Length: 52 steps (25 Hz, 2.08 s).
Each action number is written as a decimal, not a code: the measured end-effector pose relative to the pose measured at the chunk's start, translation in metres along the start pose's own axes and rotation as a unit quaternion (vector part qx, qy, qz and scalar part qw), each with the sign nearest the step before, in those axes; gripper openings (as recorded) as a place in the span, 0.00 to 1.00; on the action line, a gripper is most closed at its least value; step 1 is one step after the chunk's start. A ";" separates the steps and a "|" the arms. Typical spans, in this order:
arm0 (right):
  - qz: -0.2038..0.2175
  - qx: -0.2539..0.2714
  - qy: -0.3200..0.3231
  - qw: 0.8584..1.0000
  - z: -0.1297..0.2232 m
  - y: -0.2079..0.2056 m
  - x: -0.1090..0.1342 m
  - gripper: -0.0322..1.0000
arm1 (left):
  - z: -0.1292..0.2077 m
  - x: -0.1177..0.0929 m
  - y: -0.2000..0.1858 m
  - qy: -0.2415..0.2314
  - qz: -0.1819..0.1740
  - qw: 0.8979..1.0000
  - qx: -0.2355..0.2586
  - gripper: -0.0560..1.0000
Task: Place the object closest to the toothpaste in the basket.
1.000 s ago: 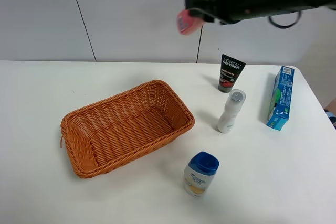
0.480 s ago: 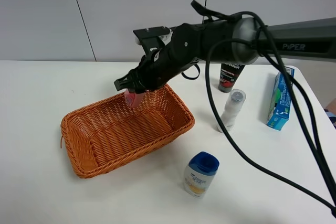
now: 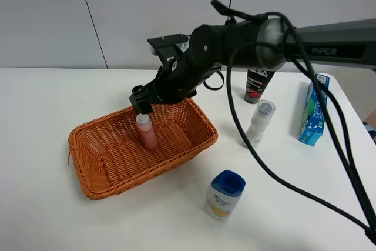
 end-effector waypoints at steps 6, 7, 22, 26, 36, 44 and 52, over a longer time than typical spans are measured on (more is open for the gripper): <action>0.025 -0.159 -0.010 0.987 -0.064 -0.133 -0.007 0.86 | 0.000 0.000 0.000 0.000 0.000 1.000 0.000 0.99; 0.037 -0.188 -0.004 0.981 -0.071 -0.164 -0.015 0.86 | 0.000 0.000 0.000 0.000 0.000 1.000 0.000 0.99; 0.340 -0.288 0.128 0.886 0.101 -0.425 -0.087 0.86 | 0.000 0.000 0.000 0.000 0.000 1.000 0.000 0.99; 0.351 -0.255 0.157 0.887 0.180 -0.401 -0.060 0.86 | 0.000 0.000 0.000 0.000 0.000 1.000 0.000 0.99; 0.350 -0.248 0.156 0.890 0.276 -0.349 -0.030 0.86 | 0.000 0.000 0.000 0.000 0.000 1.000 0.000 0.99; 0.344 -0.226 0.165 0.896 0.284 -0.338 -0.033 0.86 | 0.000 0.000 0.000 0.000 0.000 1.000 0.000 0.99; 0.340 -0.227 0.164 0.898 0.284 -0.338 -0.033 0.86 | 0.000 0.000 0.000 0.000 0.000 1.000 0.000 0.99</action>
Point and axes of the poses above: a point on each arm's last joint axis where the gripper is mounted, y pointing out along that axis toward the gripper, x along the wrist's bending axis when the last joint is at zero, z = x × y, the point moved 6 cm from there along y, pointing out along that axis toward the gripper, and after that the axes turned 2 degrees about -y, right-handed, at the moved point
